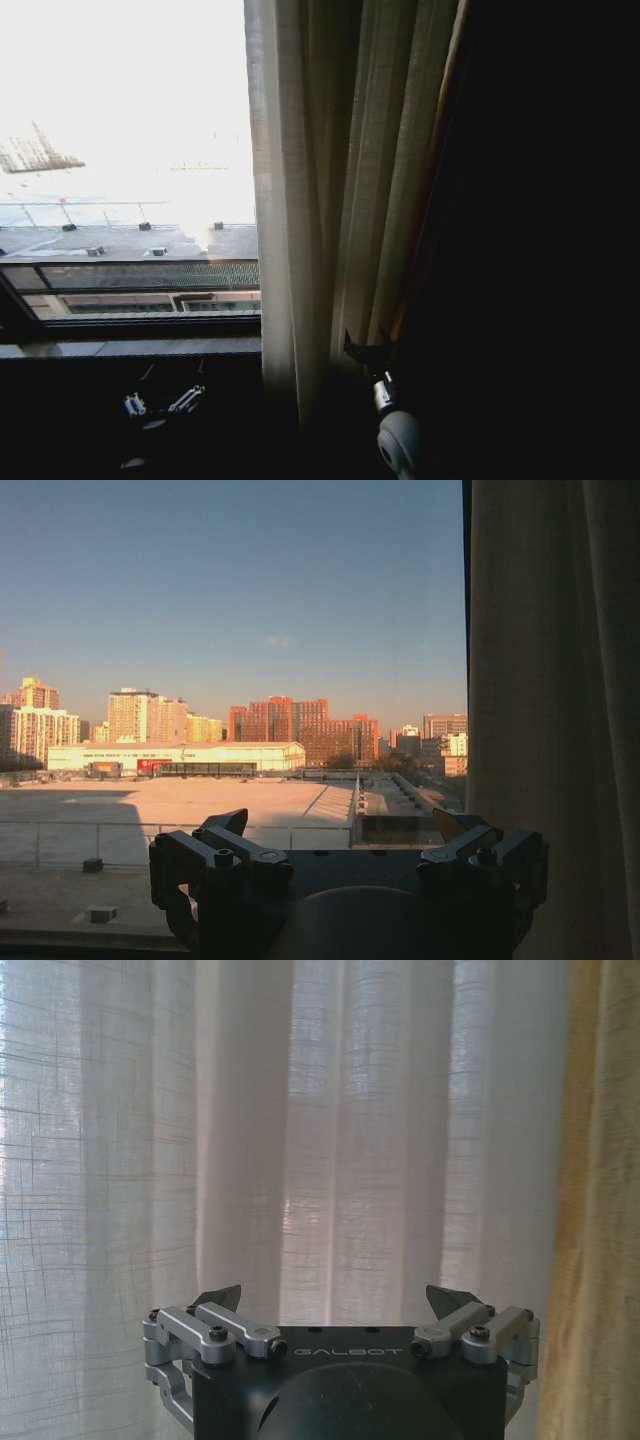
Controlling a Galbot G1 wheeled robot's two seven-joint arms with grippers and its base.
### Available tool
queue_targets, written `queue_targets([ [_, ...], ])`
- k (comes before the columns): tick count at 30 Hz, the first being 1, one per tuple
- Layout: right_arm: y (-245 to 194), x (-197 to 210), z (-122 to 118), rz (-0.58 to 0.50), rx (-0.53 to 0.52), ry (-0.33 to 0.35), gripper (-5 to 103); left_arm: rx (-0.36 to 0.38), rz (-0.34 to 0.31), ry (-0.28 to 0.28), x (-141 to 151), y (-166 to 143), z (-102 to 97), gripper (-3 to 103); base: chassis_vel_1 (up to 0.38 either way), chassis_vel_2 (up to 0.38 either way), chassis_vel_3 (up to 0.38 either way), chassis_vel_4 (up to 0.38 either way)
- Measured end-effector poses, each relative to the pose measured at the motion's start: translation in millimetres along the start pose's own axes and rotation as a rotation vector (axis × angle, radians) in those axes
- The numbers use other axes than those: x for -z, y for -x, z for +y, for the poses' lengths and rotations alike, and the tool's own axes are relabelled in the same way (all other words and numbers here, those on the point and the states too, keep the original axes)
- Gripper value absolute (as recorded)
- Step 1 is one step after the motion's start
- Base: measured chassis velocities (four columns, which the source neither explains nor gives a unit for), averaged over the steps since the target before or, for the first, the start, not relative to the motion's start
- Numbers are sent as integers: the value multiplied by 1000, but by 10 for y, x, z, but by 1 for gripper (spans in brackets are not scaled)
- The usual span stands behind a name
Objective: Open the curtains by pulling them apart, changing their state from closed to fully open.
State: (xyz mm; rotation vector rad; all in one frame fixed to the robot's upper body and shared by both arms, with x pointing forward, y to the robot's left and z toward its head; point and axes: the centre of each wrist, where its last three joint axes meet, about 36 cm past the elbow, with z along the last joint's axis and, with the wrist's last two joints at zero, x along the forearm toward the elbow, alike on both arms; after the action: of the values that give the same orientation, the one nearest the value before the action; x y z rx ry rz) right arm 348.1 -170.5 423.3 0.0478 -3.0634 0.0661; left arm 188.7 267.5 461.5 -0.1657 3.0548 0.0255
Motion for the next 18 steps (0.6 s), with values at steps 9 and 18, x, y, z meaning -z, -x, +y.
queue_targets([
  [9,40,2,-16,-8,-5,-5,100,2,-2,2,6,-12,-4,100,275,286,-276,-273],
  [18,46,2,-12,-9,1,-1,100,2,-2,5,4,-19,-8,100,336,343,-340,-337],
])
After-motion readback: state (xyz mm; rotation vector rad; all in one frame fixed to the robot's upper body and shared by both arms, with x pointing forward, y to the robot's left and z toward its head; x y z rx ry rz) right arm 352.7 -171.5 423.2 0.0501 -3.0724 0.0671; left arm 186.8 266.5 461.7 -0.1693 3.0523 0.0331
